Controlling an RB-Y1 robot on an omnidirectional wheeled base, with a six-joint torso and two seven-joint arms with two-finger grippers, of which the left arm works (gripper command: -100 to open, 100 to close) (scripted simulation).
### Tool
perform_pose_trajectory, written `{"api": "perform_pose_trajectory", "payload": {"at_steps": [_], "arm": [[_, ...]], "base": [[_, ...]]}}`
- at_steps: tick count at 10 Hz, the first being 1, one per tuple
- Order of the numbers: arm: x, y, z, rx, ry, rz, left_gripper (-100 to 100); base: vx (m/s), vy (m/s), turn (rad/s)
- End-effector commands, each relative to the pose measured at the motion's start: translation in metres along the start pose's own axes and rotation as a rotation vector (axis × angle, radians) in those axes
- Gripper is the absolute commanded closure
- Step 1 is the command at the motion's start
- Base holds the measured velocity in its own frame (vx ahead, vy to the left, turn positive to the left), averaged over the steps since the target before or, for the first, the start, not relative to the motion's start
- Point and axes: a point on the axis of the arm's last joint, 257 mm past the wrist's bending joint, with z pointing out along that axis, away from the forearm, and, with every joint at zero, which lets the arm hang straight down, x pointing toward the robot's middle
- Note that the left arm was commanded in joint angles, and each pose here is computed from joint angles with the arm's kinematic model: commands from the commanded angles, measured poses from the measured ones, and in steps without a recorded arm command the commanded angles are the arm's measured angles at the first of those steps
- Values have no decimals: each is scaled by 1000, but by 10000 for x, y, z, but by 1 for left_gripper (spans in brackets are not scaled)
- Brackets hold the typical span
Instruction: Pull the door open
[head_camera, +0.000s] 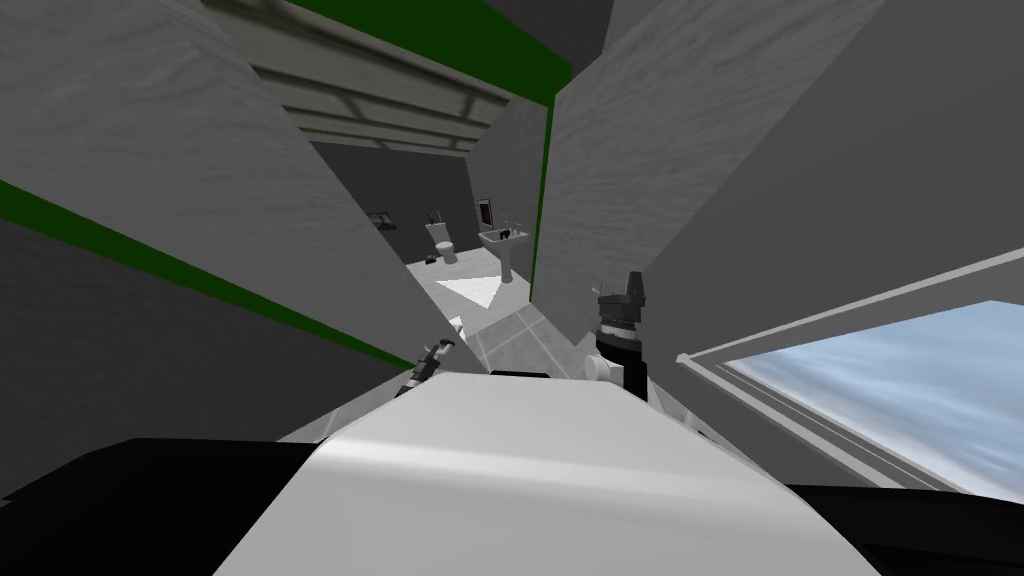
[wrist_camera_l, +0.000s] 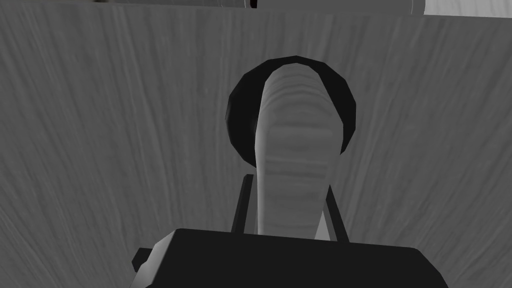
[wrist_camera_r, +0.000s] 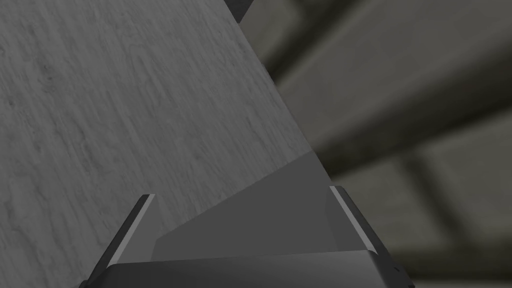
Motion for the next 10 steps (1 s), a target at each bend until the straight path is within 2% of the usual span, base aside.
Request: {"api": "perform_pose_trajectory", "payload": {"at_steps": [1, 3, 4, 5, 6, 10], "arm": [[68, 5, 131, 3, 9, 2, 100], [129, 9, 241, 5, 17, 3, 100], [129, 9, 241, 5, 17, 3, 100], [187, 11, 338, 7, 24, 4, 100], [209, 11, 373, 7, 27, 4, 100], [383, 12, 629, 10, 48, 4, 100]], "base": [[-158, 27, -39], [-239, 54, -66], [-153, 36, -11], [-140, 21, -11], [-161, 45, -37], [-168, 54, -48]]}}
